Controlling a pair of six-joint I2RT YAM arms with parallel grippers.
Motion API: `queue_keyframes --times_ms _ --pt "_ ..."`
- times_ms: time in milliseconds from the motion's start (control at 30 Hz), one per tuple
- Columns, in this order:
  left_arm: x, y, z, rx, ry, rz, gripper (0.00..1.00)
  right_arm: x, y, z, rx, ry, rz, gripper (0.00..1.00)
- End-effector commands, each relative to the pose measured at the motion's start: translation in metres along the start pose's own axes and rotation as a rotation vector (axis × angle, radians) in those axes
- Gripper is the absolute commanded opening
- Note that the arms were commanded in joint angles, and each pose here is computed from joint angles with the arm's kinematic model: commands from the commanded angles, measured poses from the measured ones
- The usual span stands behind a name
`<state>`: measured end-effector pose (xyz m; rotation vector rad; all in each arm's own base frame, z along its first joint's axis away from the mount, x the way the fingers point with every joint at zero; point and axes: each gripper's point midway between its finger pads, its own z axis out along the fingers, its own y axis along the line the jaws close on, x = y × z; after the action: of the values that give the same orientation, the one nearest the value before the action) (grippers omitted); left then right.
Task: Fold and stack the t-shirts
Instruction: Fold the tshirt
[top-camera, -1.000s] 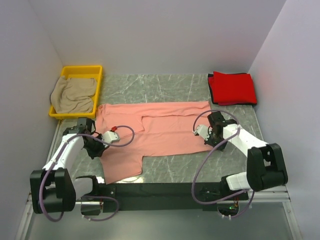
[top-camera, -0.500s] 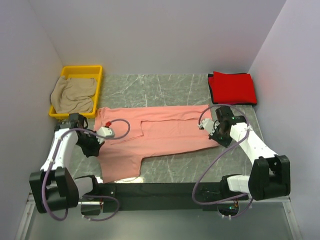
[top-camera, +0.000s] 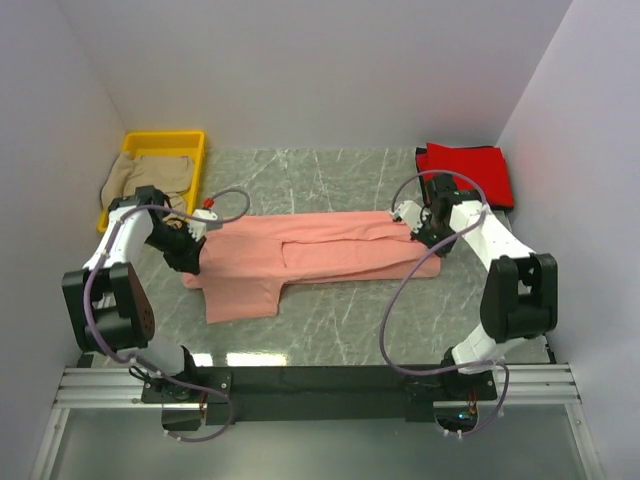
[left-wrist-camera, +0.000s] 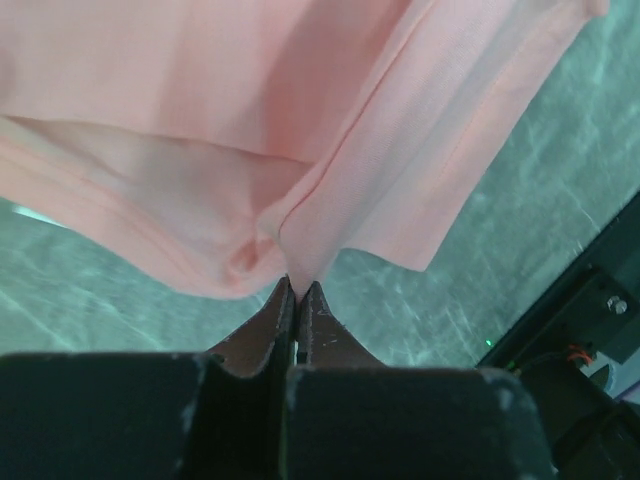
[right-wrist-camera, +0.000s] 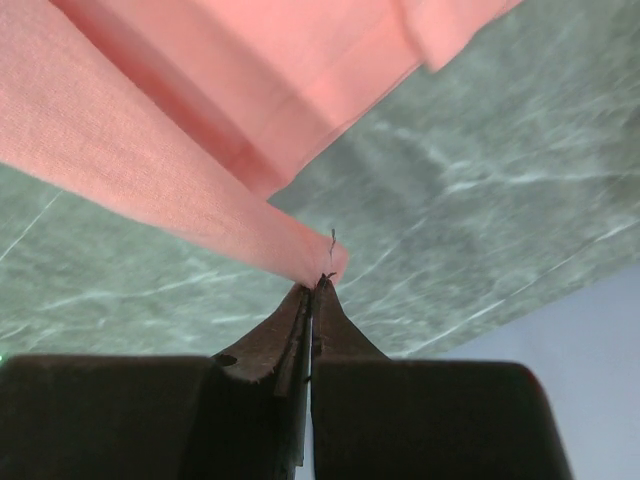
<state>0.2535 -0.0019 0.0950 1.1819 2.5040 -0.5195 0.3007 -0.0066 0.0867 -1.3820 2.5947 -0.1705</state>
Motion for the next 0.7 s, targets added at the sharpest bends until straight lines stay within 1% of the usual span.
queue_keyframes --times_ms 0,133,167,400,467,500,533,567,600,633,667 --pt "-0.024 0.024 -0.006 -0.034 -0.060 -0.035 0.01 -0.012 -0.022 0.002 0.020 0.000 -0.004 0.00" --pt "-0.032 0.045 0.004 -0.036 -0.064 -0.082 0.01 -0.027 -0.042 0.013 0.022 0.005 0.005 0.00" --pt "-0.034 0.050 0.004 -0.040 -0.067 -0.085 0.01 -0.029 -0.043 0.021 0.004 0.019 0.004 0.00" --pt "-0.036 0.076 0.024 -0.042 -0.060 -0.157 0.01 -0.040 -0.061 0.044 0.002 0.048 0.017 0.00" --pt "-0.039 0.084 0.028 -0.058 -0.067 -0.176 0.02 -0.043 -0.066 0.048 0.008 0.055 0.024 0.00" --pt "-0.039 0.086 0.032 -0.053 -0.065 -0.194 0.04 -0.043 -0.067 0.050 0.008 0.063 0.039 0.03" --pt "-0.042 0.089 0.032 -0.054 -0.073 -0.197 0.09 -0.047 -0.071 0.048 0.017 0.060 0.046 0.07" --pt "-0.043 0.091 0.032 -0.059 -0.079 -0.203 0.22 -0.047 -0.072 0.050 0.016 0.065 0.062 0.20" --pt "-0.045 0.092 0.030 -0.064 -0.087 -0.214 0.40 -0.049 -0.075 0.047 0.024 0.062 0.072 0.24" --pt "-0.049 0.092 0.027 -0.067 -0.103 -0.204 0.46 -0.050 -0.076 0.045 0.031 0.062 0.077 0.27" --pt "-0.052 0.093 0.023 -0.073 -0.112 -0.193 0.53 -0.050 -0.079 0.040 0.047 0.055 0.087 0.34"
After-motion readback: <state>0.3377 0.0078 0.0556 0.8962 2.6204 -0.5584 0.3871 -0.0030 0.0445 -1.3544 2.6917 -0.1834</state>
